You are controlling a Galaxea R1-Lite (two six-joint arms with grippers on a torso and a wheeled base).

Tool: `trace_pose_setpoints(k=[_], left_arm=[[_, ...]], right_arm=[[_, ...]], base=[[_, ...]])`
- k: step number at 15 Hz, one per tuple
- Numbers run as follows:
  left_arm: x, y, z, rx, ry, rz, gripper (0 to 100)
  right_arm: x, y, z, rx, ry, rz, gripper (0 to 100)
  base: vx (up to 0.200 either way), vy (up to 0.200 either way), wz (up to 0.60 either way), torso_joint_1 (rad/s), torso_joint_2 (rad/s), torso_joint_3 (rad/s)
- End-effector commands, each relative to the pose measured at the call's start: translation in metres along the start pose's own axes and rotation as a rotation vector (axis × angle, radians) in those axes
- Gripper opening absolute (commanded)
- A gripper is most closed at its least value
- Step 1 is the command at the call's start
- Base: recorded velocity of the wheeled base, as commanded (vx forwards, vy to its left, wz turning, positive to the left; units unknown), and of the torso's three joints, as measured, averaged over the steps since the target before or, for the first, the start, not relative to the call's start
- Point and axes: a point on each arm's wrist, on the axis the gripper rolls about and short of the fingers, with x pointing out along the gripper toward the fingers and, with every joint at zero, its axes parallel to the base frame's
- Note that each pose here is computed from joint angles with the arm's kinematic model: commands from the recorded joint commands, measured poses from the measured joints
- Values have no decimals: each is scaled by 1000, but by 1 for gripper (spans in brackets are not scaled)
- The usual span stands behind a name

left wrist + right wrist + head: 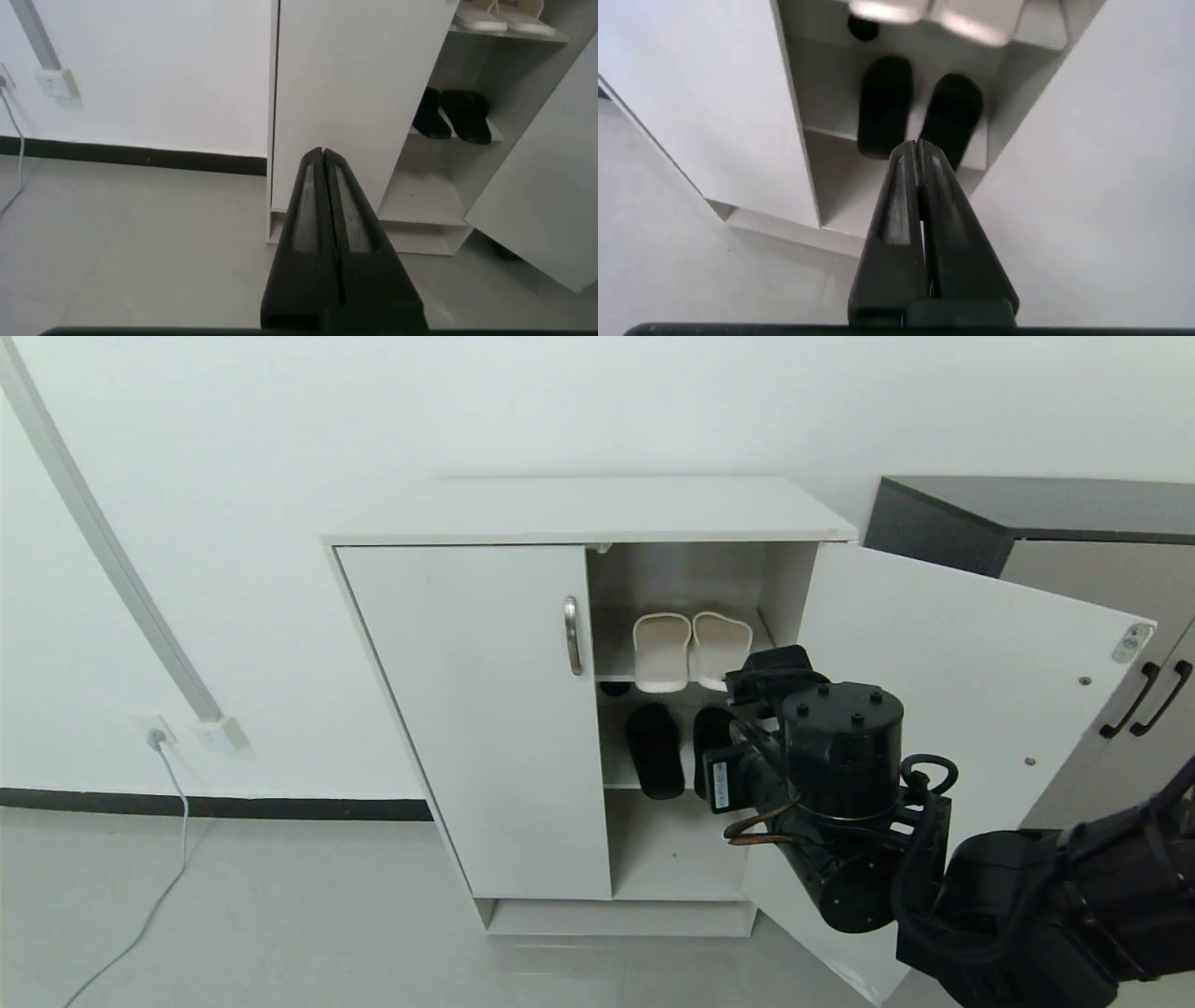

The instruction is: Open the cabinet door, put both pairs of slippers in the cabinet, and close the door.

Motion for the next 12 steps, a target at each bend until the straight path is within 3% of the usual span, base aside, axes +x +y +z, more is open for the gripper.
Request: trace_pose_setpoints(k=[1,12], left_arm=[[0,0,0,0,1,0,0],[0,0,0,1,1,0,0]], right_arm=[[0,0,0,0,0,0,0],[-1,0,-3,-6,7,0,0]], base=[[0,0,0,134,-461,-334],[0,0,0,170,-490,-318]])
